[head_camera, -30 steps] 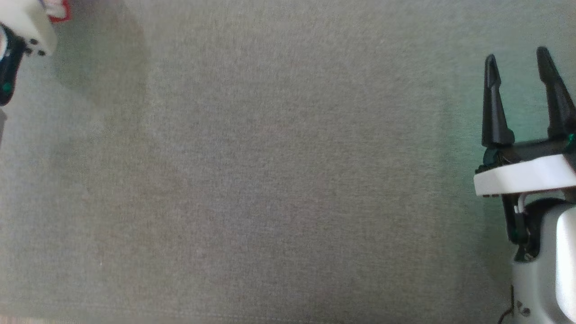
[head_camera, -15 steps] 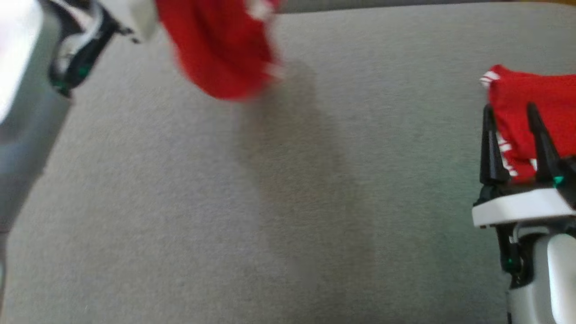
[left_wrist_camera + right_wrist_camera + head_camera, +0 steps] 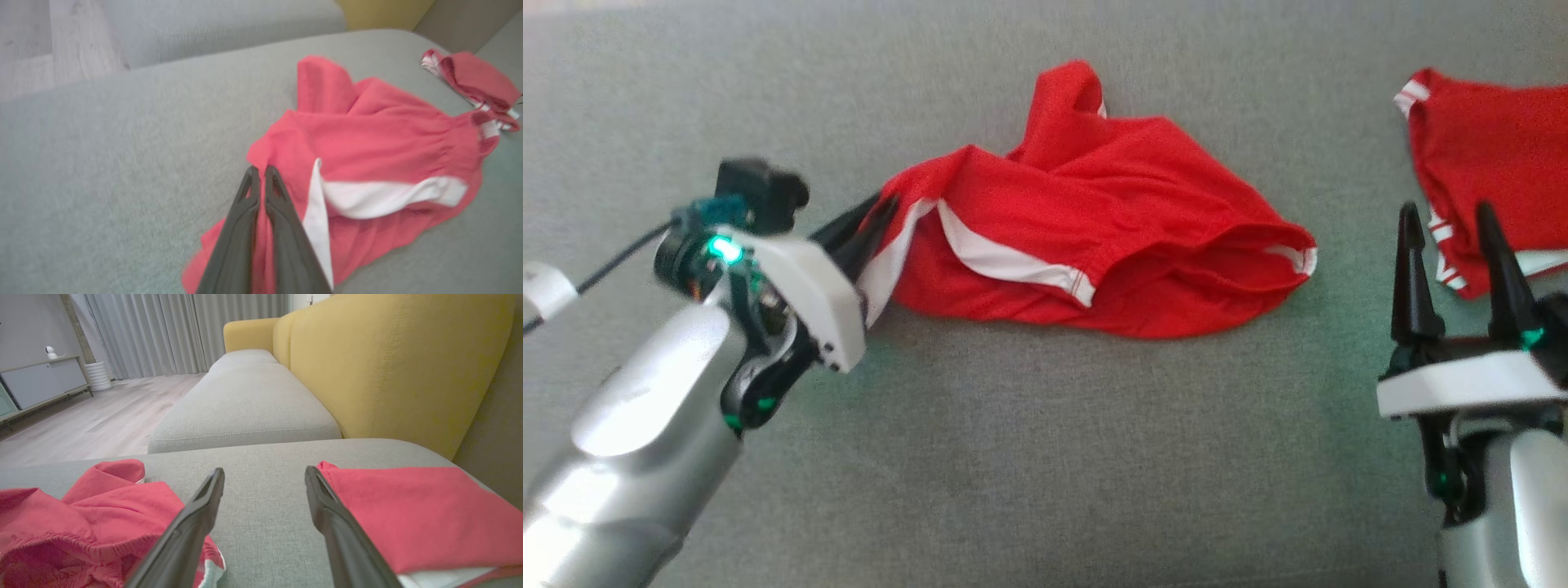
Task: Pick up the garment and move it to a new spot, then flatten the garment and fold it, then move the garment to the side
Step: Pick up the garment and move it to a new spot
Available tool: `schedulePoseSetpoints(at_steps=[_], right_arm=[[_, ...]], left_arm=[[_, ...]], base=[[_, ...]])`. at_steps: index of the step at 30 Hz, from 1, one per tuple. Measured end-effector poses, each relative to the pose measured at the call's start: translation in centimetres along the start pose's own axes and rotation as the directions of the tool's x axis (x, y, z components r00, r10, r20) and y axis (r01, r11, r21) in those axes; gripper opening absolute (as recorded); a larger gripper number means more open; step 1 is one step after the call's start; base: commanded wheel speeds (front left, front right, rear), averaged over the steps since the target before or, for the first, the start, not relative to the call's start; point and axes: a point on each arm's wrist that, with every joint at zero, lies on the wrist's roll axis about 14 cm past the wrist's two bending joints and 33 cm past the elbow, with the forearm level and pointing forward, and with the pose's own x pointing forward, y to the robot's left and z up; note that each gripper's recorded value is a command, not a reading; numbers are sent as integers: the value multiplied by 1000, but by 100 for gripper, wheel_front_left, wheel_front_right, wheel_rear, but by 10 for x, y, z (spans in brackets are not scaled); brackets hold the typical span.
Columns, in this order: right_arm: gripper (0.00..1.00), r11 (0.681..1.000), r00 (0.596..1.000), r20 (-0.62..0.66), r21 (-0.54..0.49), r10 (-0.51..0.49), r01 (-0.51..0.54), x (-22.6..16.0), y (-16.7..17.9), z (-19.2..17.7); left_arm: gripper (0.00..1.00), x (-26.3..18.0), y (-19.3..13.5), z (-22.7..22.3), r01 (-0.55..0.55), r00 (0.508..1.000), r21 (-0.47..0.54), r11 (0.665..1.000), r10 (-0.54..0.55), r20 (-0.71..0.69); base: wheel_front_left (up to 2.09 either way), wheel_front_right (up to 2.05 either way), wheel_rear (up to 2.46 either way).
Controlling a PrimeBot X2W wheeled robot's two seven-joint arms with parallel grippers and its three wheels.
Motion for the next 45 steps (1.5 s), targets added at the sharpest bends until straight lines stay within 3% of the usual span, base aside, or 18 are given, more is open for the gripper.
schedulePoseSetpoints(at_steps=[3,8,9,10,11,12,18,22,29,34,45], right_arm=[[100,1000,1000,-6,-1,11,-11,12,3,-6],[100,1000,1000,-18,-2,17,-18,28,5,-17],[100,1000,999,-29,-2,18,-18,29,5,-21],[100,1000,999,-39,0,20,-20,29,6,-25],[100,1000,999,-45,1,22,-22,29,6,-28],[100,1000,999,-43,2,23,-23,29,7,-28],[100,999,999,-10,-6,48,-48,27,16,-13],[100,998,998,27,-4,64,-64,22,23,3],[100,995,995,33,2,99,-99,-5,36,9],[100,992,991,48,21,125,-126,-24,45,11],[100,980,981,31,49,189,-191,-59,66,-6]], left_arm=[[0,10,19,-41,-40,995,-50,998,36,-92],[0,25,43,-61,-83,992,-102,991,72,-106],[10,28,46,-59,-88,993,-103,991,79,-91],[47,30,50,-55,-95,994,-107,990,88,-69],[95,30,53,-51,-103,994,-106,989,98,-49],[100,29,55,-45,-109,994,-105,988,108,-23],[100,7,63,-7,-167,973,-46,985,172,155],[100,-16,63,22,-226,925,-68,972,236,298],[100,-59,39,-1,-279,879,-172,945,323,350],[100,-92,25,-17,-333,828,-261,906,413,379],[100,-163,10,-76,-488,701,-407,772,625,343]], base=[[0,0,0],[0,0,0],[0,0,0],[0,0,0],[0,0,0],[0,0,0],[0,0,0],[0,0,0],[0,0,0],[0,0,0],[0,0,0]])
